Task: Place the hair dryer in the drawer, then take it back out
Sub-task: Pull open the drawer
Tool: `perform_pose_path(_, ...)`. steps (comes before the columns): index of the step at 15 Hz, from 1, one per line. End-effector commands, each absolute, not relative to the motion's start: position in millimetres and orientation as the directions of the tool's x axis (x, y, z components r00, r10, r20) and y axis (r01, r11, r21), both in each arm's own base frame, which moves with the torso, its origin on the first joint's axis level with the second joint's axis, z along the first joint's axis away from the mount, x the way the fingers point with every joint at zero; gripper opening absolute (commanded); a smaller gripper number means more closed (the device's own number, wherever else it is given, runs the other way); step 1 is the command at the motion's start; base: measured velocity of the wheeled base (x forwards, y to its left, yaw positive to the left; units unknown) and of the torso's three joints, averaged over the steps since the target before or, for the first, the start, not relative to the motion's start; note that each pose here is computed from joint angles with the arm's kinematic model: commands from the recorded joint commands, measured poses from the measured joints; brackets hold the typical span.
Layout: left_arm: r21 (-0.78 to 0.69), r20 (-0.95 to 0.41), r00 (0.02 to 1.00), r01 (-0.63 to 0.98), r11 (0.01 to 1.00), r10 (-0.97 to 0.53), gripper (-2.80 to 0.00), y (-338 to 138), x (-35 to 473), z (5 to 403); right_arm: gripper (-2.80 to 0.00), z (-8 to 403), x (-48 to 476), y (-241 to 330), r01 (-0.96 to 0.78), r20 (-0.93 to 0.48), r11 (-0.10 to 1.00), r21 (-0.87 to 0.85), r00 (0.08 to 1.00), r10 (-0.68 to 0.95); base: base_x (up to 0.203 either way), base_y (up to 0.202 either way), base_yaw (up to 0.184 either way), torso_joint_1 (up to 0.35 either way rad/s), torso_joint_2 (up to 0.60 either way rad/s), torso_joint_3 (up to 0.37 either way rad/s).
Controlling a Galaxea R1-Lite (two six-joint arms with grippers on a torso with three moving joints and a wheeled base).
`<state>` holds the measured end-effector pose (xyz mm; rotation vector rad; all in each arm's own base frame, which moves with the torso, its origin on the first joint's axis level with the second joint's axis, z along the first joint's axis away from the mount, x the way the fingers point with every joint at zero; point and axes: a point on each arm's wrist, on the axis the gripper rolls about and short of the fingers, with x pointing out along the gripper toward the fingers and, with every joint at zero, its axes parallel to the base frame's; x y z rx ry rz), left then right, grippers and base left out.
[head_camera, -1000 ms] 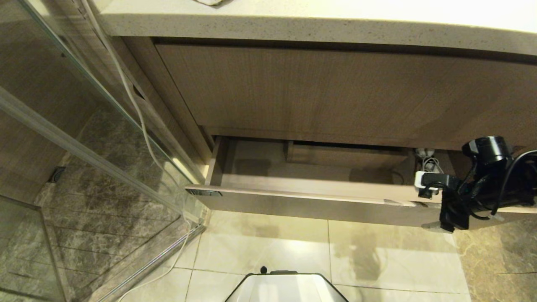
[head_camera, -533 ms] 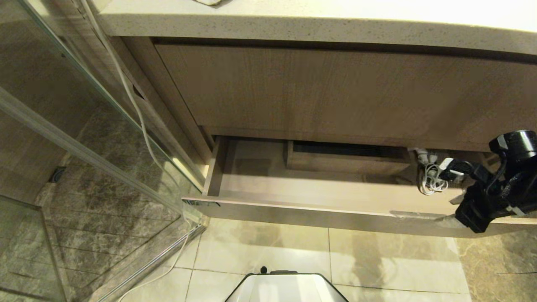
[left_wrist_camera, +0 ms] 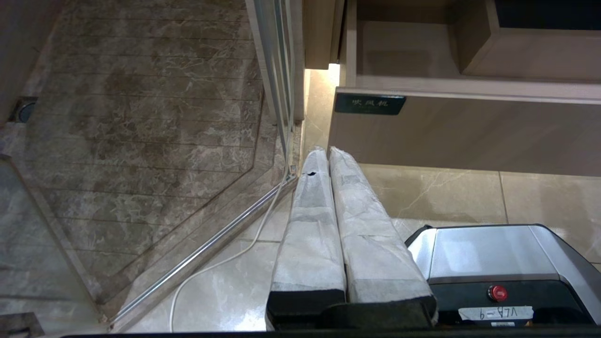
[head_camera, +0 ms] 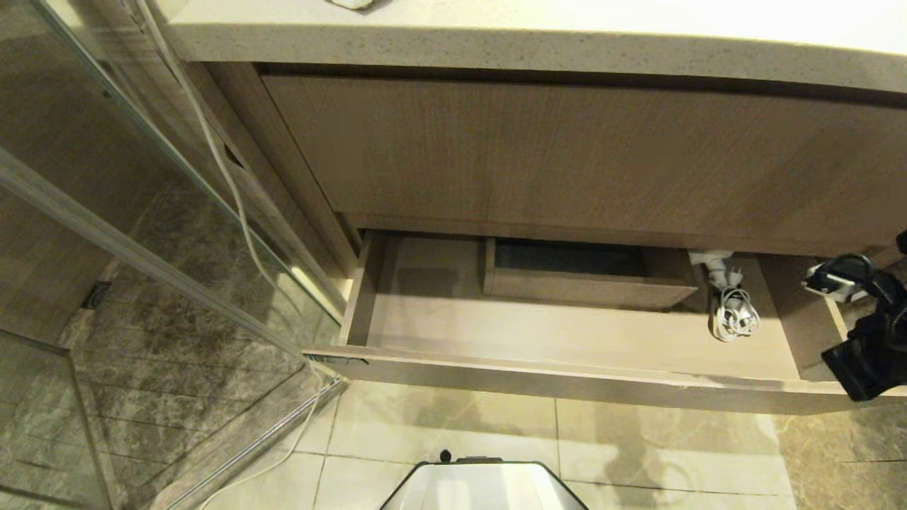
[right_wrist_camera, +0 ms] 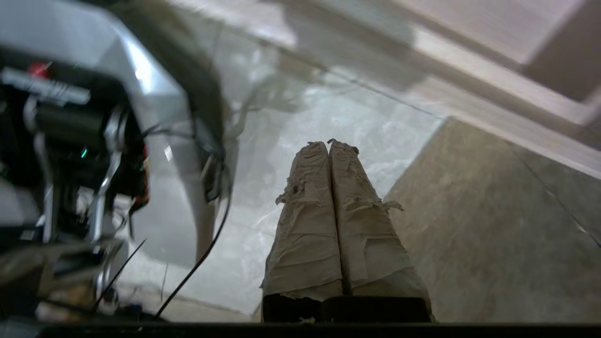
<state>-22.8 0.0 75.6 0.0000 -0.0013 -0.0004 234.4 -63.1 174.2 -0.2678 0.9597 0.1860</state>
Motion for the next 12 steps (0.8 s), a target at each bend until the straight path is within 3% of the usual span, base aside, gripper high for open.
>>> perform_pose_path(1, 0.000, 0.002, 1.000, 0.000, 1.000, 0.000, -2.80, 0.0, -22.8, 75.6, -2.80, 174.9, 235.9, -74.4, -0.227, -0.815, 0.962, -0.150, 0.580, 0.010, 0.000, 0.000, 0.000, 0.000, 0.00, 0.000)
perform_pose_path(5, 0.000, 0.002, 1.000, 0.000, 1.000, 0.000, -2.80, 0.0, -22.8, 75.6, -2.80, 144.9, 279.6, -95.4, -0.154, -0.785, 0.972, -0.176, 0.618, -0.044, 0.000, 0.000, 0.000, 0.000, 0.00, 0.000)
perform_pose_path(12, 0.000, 0.000, 1.000, 0.000, 1.000, 0.000, -2.80, 0.0, -22.7, 75.2, -2.80, 80.3, 402.1, -155.1, -0.023, -0.628, 0.949, -0.314, 0.755, -0.189, 0.000, 0.000, 0.000, 0.000, 0.00, 0.000)
